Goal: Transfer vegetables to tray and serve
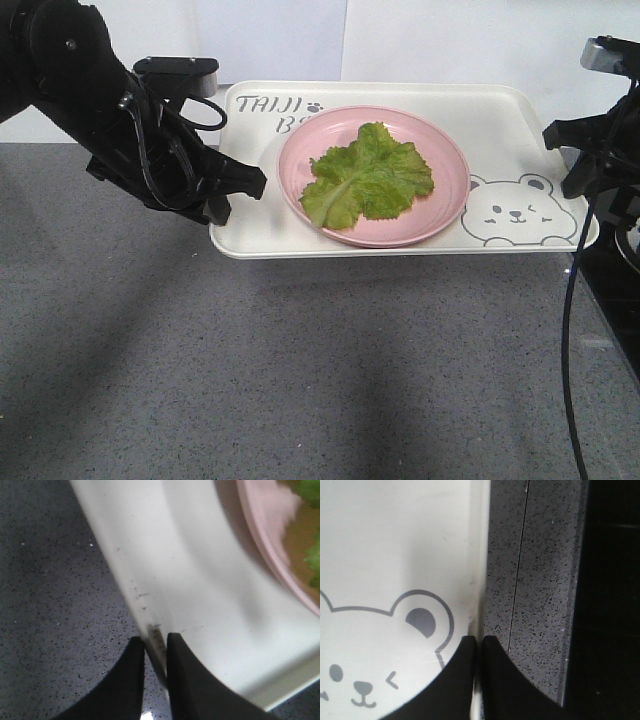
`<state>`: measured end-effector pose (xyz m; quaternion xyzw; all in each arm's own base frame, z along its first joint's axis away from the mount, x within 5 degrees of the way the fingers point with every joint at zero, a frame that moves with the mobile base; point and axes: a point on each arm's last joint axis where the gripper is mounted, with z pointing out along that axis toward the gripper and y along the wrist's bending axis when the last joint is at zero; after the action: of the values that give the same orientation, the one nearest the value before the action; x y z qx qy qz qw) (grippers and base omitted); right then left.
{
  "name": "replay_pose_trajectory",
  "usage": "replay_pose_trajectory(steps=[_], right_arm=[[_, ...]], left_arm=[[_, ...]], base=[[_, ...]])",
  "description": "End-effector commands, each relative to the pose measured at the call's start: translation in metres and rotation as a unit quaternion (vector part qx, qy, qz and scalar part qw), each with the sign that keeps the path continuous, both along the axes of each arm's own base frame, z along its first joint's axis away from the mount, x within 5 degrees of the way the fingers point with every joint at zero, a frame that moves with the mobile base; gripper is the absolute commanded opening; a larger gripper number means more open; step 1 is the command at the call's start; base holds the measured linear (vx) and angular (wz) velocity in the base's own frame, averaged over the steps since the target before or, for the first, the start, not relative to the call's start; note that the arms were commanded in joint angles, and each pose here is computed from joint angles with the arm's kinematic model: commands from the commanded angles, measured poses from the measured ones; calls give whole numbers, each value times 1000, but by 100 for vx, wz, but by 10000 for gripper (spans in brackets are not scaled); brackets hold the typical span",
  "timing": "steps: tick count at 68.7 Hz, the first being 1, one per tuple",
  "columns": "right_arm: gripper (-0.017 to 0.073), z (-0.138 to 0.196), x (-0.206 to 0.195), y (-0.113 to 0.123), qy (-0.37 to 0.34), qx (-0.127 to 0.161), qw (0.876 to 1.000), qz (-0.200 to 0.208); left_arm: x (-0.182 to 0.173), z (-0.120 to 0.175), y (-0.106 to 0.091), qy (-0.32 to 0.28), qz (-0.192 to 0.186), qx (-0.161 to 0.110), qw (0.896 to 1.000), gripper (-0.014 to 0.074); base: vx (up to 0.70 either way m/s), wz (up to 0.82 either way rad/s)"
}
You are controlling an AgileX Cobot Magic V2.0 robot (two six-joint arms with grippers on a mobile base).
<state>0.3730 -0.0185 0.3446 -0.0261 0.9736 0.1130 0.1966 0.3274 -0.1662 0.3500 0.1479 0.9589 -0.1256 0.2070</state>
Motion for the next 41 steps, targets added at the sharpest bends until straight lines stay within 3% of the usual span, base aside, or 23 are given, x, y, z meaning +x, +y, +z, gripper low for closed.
replay_pose_trajectory(steps=[1,41], right_arm=[[-6,30,-13,11,-35,37,999,12],[-6,30,-13,11,-35,37,999,12]], left_arm=[[-12,33,-8,-60,-22,-57,996,-6],[-12,33,-8,-60,-22,-57,996,-6]], base=[[0,0],[0,0]])
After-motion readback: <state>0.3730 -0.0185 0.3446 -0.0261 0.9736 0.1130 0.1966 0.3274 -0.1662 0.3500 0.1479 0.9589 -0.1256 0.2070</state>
